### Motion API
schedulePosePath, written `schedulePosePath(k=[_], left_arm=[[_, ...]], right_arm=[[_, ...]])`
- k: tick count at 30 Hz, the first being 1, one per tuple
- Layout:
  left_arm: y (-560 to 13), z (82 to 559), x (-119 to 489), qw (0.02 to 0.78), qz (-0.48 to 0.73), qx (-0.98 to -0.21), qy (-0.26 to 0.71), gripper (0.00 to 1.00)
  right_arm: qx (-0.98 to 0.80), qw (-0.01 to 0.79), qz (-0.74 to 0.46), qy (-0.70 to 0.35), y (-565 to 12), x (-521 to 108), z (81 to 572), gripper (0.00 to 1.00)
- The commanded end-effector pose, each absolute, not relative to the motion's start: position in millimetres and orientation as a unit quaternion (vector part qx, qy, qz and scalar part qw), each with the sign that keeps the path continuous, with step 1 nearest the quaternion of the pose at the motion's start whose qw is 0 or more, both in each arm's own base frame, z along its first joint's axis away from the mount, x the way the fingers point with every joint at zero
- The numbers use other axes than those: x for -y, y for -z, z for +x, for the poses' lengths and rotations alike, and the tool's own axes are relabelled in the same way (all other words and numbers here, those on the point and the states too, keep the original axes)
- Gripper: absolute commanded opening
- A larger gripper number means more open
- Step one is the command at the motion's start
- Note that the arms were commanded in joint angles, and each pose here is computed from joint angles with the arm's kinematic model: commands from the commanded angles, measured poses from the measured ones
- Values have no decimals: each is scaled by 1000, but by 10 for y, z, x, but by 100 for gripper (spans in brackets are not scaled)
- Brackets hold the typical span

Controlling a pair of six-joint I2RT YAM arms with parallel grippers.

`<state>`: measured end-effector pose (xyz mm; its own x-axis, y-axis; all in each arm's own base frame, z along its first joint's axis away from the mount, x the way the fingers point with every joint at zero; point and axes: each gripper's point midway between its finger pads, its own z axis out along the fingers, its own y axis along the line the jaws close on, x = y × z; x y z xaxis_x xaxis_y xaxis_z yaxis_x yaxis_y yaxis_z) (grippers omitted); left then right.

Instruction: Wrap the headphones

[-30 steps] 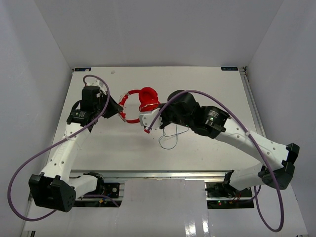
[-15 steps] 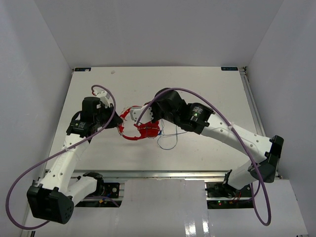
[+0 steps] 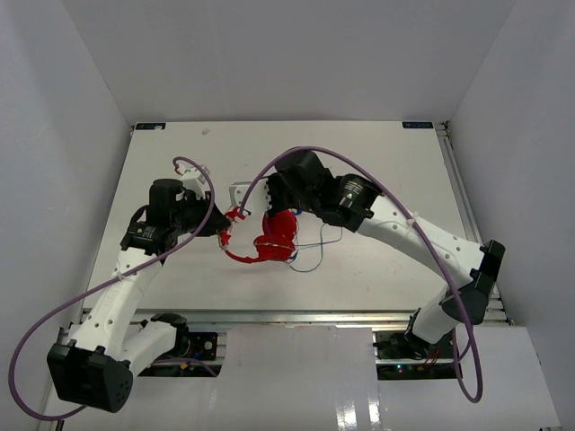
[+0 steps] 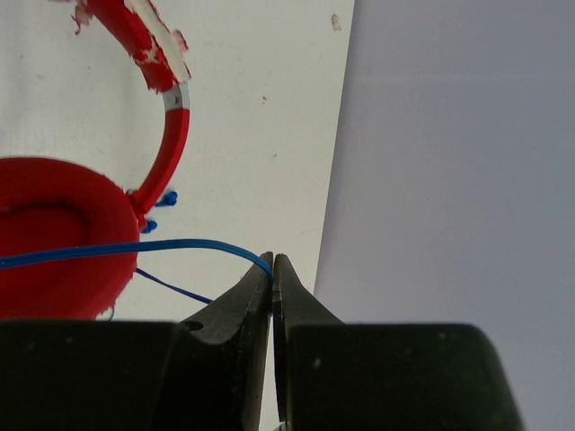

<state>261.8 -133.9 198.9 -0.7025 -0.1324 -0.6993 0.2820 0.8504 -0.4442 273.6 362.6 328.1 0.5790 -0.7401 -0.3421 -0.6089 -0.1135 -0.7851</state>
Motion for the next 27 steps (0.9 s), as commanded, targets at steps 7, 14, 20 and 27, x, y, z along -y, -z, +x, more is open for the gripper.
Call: schedulePosePath(k=[7,14,20,27], left_arm=[[-2354,2512,1635,404,83,-840,353,0],[-2515,2372,1777,412,122,-809,401,0],[-2617,2329,1852,413,133,-794,427,0],[-2816,2300,1918,417,135,-775,456,0]], right_arm=[[-513,495,-701,-15,-3265,-3760,2812,8],[-554,462,-689,-68,-3022,-3555,3036,8],[-551,440,-697,-129,-2970,-3545,2894,10],[-552,418,-694,-199,-2980,-3535,2749,14]])
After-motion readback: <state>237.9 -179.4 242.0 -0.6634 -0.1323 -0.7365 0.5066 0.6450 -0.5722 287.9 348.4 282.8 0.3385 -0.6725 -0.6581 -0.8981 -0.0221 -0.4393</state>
